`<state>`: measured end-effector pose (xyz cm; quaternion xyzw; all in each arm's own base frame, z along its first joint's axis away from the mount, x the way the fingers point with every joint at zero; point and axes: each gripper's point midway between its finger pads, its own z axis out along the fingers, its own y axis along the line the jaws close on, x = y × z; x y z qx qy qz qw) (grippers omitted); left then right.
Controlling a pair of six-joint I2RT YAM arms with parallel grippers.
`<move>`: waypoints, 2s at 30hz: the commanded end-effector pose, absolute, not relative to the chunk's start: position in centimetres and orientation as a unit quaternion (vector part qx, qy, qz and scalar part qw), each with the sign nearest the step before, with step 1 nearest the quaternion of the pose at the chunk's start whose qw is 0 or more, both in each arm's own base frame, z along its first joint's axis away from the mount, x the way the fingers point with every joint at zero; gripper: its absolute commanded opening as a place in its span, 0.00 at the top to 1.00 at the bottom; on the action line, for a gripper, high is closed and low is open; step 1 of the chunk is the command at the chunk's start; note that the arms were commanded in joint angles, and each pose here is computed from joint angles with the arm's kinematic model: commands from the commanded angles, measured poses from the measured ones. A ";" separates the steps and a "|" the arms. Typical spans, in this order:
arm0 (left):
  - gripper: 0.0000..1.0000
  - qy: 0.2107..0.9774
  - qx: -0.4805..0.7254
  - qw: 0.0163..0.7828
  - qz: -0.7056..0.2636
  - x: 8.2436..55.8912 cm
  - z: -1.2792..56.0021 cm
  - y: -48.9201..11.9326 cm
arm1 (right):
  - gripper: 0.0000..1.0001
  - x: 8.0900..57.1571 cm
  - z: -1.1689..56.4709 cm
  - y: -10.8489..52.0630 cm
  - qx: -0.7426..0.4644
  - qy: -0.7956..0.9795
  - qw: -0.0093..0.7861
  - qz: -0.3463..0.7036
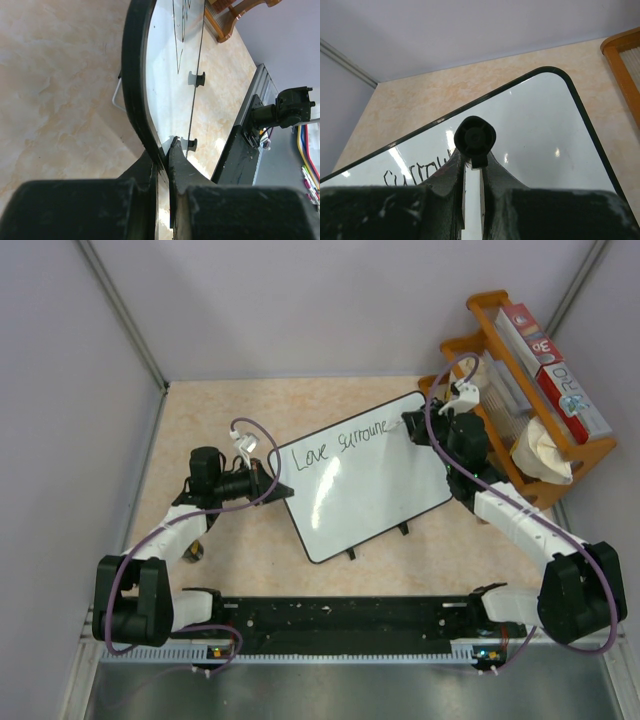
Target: Write a sentence on the whiteboard
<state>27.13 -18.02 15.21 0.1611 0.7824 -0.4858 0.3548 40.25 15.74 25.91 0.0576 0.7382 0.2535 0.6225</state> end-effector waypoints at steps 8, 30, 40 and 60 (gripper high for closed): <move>1.00 0.789 0.233 0.409 -0.396 28.5 12.4 -16.9 | 1.00 41.0 32.0 14.6 0.064 0.691 0.673 0.255; 1.00 0.789 0.233 0.409 -0.395 28.6 12.4 -16.9 | 1.00 42.8 33.1 15.5 0.057 0.688 0.675 0.260; 1.00 0.789 0.233 0.408 -0.395 28.5 12.3 -16.9 | 1.00 42.7 30.0 15.7 0.058 0.711 0.652 0.258; 1.00 0.790 0.233 0.408 -0.395 28.5 12.3 -16.9 | 1.00 40.8 24.9 15.3 0.061 0.746 0.615 0.249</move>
